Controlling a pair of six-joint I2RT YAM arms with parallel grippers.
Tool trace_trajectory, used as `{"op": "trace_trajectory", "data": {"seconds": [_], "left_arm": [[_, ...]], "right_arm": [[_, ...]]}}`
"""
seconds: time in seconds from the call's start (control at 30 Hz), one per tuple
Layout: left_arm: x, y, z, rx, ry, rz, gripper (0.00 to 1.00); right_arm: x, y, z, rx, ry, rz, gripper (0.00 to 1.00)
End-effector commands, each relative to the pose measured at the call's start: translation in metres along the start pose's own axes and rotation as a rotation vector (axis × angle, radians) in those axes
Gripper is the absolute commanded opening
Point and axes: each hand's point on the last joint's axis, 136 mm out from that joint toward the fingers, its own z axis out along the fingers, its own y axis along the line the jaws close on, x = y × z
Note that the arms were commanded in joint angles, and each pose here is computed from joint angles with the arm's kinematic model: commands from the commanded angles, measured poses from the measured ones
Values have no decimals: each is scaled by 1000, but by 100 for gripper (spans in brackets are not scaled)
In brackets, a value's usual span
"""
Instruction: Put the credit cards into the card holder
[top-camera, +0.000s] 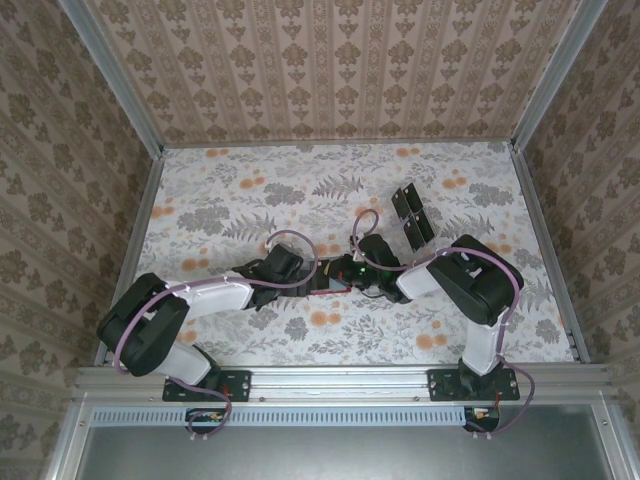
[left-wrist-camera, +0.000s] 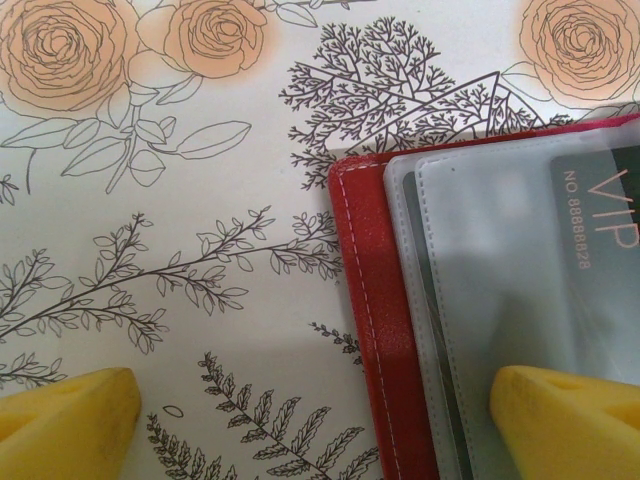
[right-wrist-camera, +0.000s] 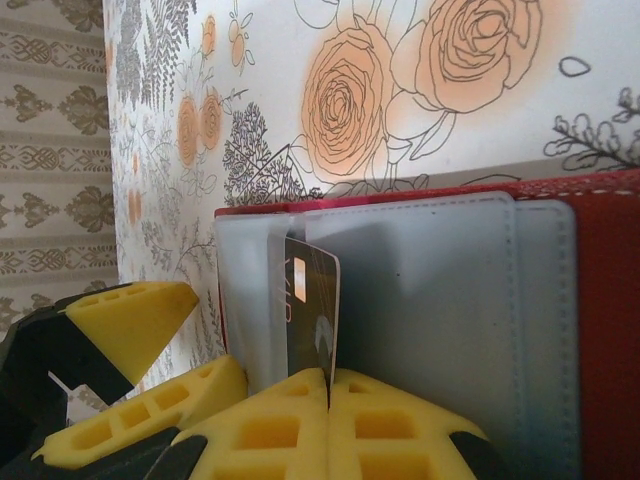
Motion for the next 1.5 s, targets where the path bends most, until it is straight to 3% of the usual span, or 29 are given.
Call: {"op": "trace_trajectory", "data": {"seconds": [0.0, 0.27, 0.33, 0.67, 0.83, 1.0, 1.17, 1.23, 1.33, 1.47], "left_arm": [[30, 19, 6, -69, 99, 12, 100], [23, 17, 0, -62, 81, 10, 100], [19, 16, -3, -57, 72, 8, 100], [-3, 32, -25, -65, 37, -58, 100], [-3, 47, -30, -79, 29, -84, 100], [0, 52, -27, -82, 40, -88, 100], [2, 50, -19, -79, 53, -83, 100], [4, 49, -15, -77, 64, -82, 100], [6, 48, -11, -77, 76, -78, 100], [9, 48, -7, -82, 85, -74, 100]], "right_arm": [[24, -25, 8, 95, 94, 35, 0], [33, -25, 16, 134, 143, 18, 0], [32, -23, 13, 144, 147, 6, 5], [20, 0, -7, 202, 146, -88, 51], [11, 14, -20, 234, 140, -144, 58], [1, 16, -30, 327, 138, -208, 52], [-4, 4, -34, 451, 151, -266, 18], [-3, 0, -33, 486, 161, -287, 9], [-1, -6, -28, 516, 179, -301, 3], [1, -12, -20, 531, 195, -306, 2]]}}
